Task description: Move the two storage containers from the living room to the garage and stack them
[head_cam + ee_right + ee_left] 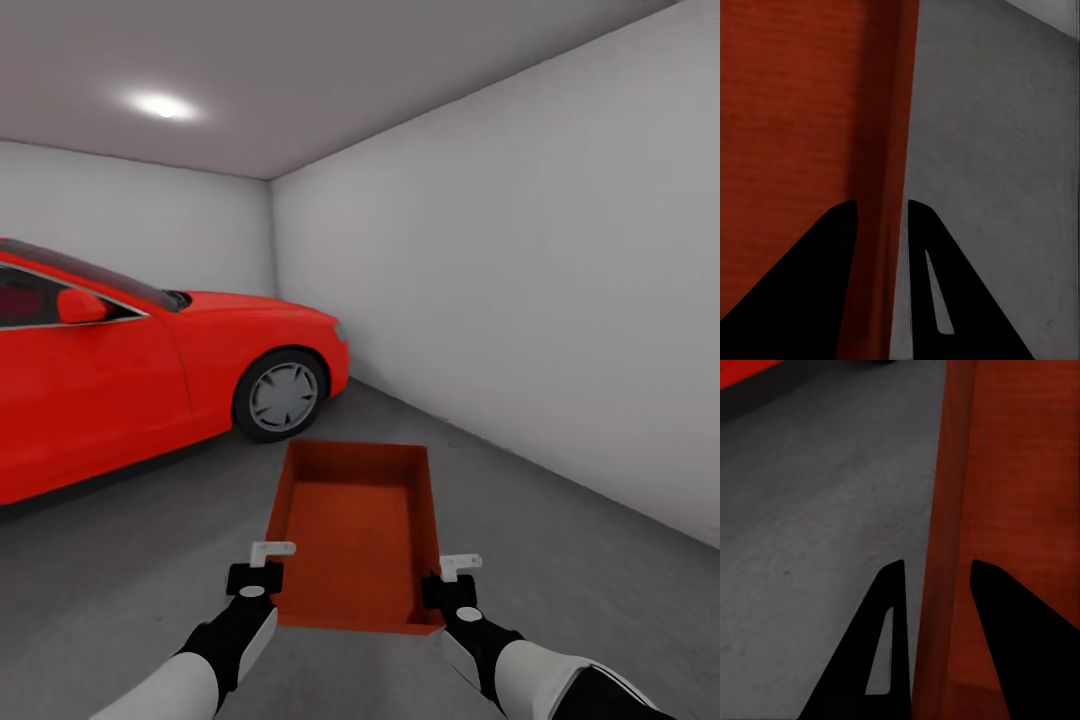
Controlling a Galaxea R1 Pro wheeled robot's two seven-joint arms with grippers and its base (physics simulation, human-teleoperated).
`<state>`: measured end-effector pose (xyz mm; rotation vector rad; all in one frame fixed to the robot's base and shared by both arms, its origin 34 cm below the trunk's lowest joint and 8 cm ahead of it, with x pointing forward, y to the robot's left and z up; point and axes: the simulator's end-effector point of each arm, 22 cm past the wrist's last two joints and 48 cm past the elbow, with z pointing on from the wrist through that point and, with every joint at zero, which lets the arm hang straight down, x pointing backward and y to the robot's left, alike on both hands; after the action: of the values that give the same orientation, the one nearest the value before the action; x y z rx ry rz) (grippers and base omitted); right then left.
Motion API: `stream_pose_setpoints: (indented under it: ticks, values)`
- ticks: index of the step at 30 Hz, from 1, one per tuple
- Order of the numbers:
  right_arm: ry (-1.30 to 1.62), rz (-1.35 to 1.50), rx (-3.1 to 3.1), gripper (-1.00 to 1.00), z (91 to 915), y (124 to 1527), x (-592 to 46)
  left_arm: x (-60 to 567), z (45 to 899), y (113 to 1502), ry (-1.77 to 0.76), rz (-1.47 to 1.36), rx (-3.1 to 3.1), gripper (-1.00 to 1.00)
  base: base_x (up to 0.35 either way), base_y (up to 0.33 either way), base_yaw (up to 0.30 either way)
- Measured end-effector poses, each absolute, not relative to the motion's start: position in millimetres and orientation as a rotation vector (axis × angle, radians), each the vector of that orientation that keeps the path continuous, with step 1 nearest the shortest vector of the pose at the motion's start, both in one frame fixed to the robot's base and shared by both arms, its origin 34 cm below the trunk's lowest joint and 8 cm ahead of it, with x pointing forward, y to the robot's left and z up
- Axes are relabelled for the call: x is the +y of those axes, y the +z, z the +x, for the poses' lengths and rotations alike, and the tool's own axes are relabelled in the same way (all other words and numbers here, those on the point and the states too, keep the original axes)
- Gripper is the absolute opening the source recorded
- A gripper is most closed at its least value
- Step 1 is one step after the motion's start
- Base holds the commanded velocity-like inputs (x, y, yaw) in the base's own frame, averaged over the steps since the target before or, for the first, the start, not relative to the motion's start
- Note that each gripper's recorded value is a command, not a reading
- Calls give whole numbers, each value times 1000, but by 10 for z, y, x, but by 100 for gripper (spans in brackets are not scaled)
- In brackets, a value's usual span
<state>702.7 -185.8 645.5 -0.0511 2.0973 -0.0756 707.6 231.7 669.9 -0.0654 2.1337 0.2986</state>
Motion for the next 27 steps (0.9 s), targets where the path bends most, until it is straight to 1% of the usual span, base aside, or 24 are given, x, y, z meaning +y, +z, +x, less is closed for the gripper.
stream_pose_setpoints:
  ticks: [27]
  values:
    - [-75,-51,2097,-100,7028,6455,-1860,2316,7077,6701,298,-65,2133,-100,321,176,-282]
